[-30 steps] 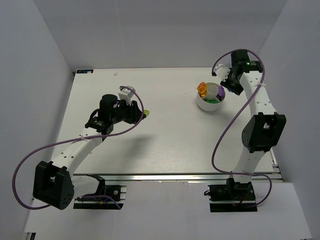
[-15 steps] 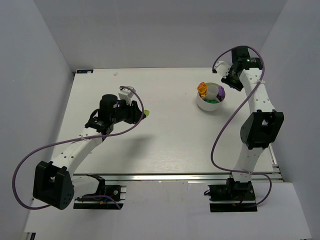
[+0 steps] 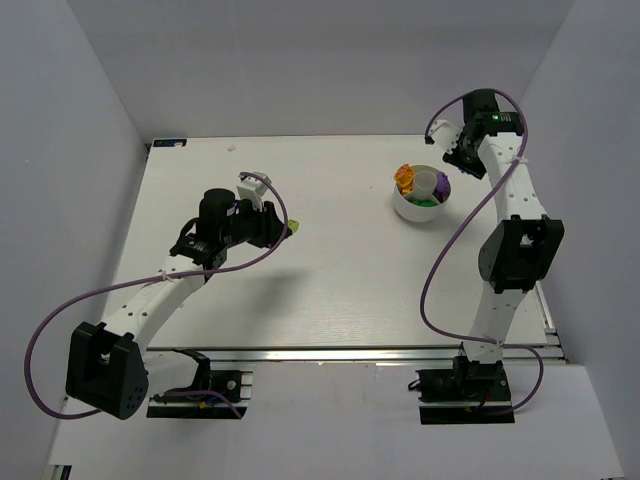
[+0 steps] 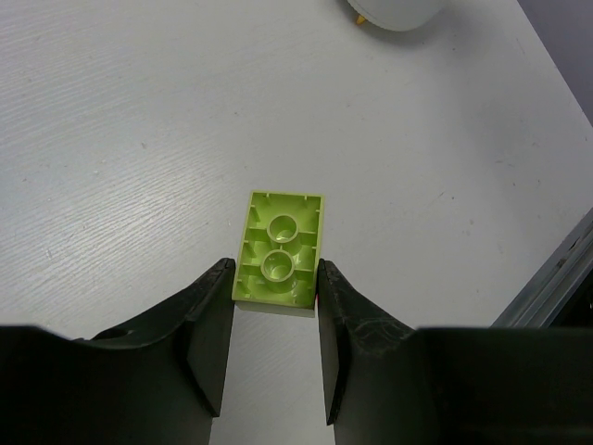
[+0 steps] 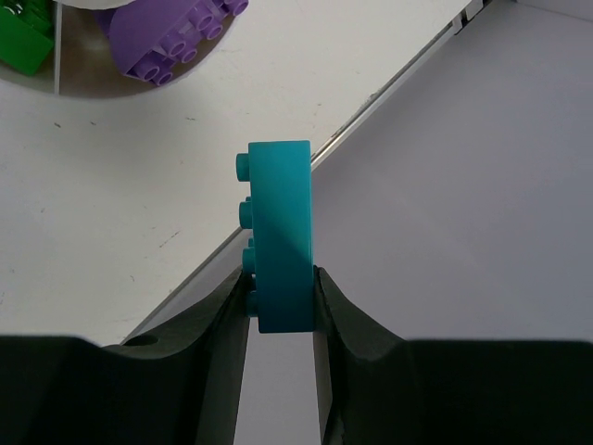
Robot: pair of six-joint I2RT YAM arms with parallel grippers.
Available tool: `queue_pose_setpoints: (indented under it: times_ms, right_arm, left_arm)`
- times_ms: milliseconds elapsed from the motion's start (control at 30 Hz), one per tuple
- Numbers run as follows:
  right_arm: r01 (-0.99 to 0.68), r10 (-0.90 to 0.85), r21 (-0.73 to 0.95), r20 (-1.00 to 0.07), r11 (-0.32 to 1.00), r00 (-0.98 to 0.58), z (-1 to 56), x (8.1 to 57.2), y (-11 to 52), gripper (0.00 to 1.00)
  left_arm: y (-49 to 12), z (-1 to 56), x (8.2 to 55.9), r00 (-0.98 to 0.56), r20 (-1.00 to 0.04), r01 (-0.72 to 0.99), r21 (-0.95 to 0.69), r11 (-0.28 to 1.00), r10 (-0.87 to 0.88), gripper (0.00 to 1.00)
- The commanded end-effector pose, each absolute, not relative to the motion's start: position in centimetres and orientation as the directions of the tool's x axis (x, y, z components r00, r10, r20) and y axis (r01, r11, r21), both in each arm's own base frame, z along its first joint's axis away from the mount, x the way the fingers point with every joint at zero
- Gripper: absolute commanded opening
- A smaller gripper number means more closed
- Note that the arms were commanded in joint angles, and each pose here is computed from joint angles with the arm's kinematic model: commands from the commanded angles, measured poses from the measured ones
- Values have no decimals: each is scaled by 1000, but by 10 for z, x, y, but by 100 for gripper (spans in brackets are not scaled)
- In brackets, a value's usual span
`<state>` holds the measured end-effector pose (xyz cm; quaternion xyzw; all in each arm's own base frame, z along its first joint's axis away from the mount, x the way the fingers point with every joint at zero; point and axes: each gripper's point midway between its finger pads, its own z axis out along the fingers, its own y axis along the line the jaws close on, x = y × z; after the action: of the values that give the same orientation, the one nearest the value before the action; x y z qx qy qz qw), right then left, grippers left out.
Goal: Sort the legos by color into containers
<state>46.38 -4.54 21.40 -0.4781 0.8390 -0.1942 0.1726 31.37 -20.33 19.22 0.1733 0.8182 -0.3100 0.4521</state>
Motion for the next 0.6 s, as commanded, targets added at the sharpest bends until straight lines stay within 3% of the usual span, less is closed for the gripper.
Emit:
queue_pose_setpoints:
  times_ms: [0,567]
  right_arm:
    - [-742,-896,-531,-82,409,-436,233,471,-52,0]
    - [-730,-913,-565,-117,385,-390,233,493,-43,0]
  left_arm:
    - [-202,201,310,-499,-867,584,-331,742,6,0]
    - [-202,202,310,-496,-868,585,-327,742,8,0]
